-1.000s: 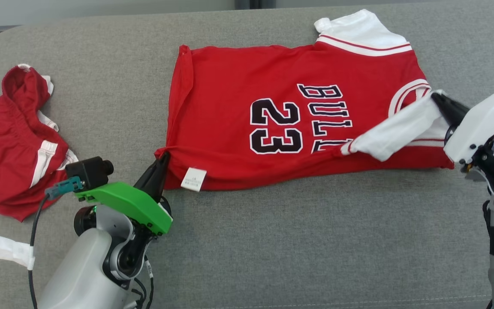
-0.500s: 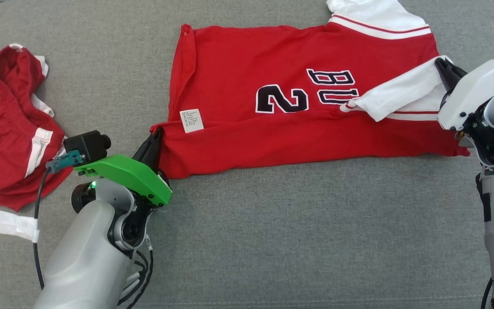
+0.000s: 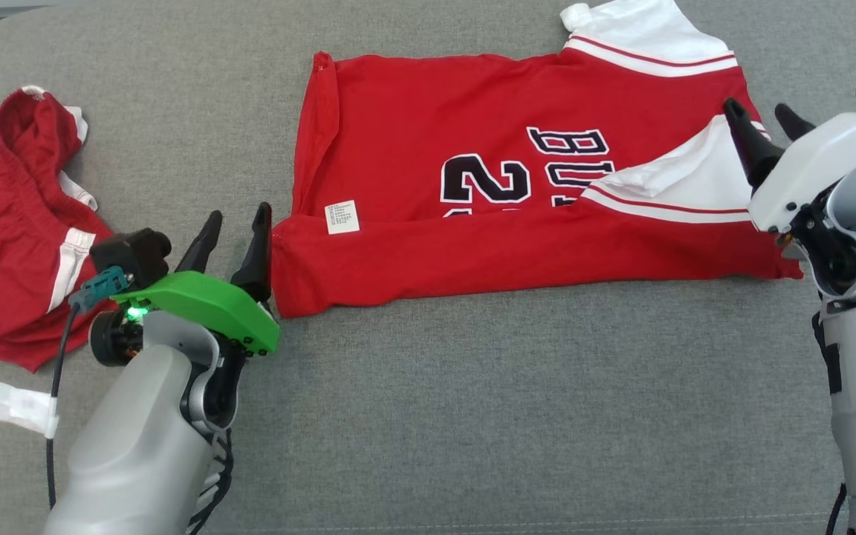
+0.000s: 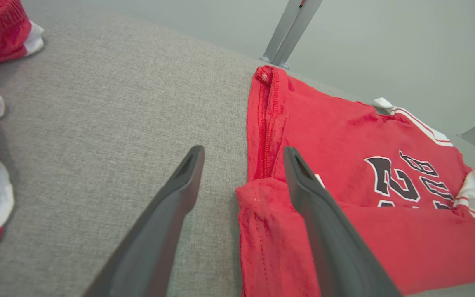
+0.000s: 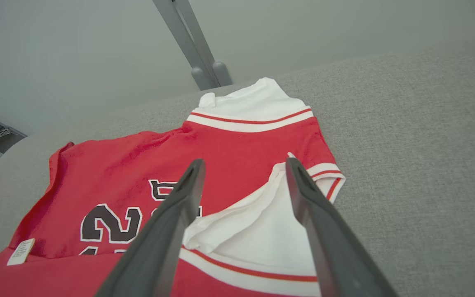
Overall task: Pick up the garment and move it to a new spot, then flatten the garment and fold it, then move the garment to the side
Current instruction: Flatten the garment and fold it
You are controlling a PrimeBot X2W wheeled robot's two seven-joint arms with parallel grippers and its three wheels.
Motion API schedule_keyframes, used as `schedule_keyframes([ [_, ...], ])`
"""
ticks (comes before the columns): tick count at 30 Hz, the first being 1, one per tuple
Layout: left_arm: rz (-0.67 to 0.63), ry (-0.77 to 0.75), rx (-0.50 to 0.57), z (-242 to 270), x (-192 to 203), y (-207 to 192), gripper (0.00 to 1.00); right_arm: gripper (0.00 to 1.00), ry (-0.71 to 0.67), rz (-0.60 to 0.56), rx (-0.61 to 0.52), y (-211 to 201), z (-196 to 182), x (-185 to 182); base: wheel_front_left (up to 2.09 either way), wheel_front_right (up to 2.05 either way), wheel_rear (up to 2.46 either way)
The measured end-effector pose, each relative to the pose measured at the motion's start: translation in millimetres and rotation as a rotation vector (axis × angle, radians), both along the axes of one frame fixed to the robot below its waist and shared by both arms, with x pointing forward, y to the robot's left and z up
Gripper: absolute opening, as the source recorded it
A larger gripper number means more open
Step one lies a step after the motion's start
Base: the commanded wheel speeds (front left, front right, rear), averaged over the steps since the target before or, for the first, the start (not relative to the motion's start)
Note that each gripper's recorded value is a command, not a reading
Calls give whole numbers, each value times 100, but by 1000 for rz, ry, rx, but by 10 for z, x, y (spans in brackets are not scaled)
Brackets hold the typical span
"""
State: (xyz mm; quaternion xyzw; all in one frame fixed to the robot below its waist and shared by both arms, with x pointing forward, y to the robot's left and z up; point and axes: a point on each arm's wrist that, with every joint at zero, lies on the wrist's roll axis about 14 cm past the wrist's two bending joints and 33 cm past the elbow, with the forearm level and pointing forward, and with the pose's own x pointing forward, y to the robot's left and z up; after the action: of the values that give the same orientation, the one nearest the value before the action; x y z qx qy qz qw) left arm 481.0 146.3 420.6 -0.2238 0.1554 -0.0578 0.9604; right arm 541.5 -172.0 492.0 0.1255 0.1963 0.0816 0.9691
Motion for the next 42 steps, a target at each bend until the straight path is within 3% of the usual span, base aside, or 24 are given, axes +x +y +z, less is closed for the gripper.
schedule_keyframes([
  [3,9,-36,127,4,-93,138,100,100,42,1,-26,-51,-77,-173,0,0,0],
  [6,-16,-38,188,-59,-254,92,100,100,81,-12,-71,-154,-142,-346,0,0,0],
  [13,-49,-34,230,-158,-440,-41,100,100,170,-61,-108,-298,-388,-653,0,0,0],
  [19,-40,14,197,-308,-467,-165,100,100,265,-101,-170,-431,-685,-747,0,0,0],
  [29,-70,87,260,-532,-411,-202,100,100,404,-95,-146,-347,-1117,-781,0,0,0],
  [35,-131,111,239,-583,-403,-337,100,100,431,-92,-137,-322,-1197,-769,0,0,0],
  [36,-152,118,239,-597,-412,-374,53,81,437,-89,-136,-313,-1205,-769,0,0,0],
  [37,-163,120,238,-598,-409,-400,22,29,439,-88,-135,-308,-1211,-769,0,0,0],
  [38,-174,120,236,-598,-408,-426,0,0,441,-86,-132,-298,-1217,-770,0,0,0],
  [42,-222,127,227,-613,-437,-547,0,0,436,-61,-122,-212,-1208,-774,0,0,0],
])
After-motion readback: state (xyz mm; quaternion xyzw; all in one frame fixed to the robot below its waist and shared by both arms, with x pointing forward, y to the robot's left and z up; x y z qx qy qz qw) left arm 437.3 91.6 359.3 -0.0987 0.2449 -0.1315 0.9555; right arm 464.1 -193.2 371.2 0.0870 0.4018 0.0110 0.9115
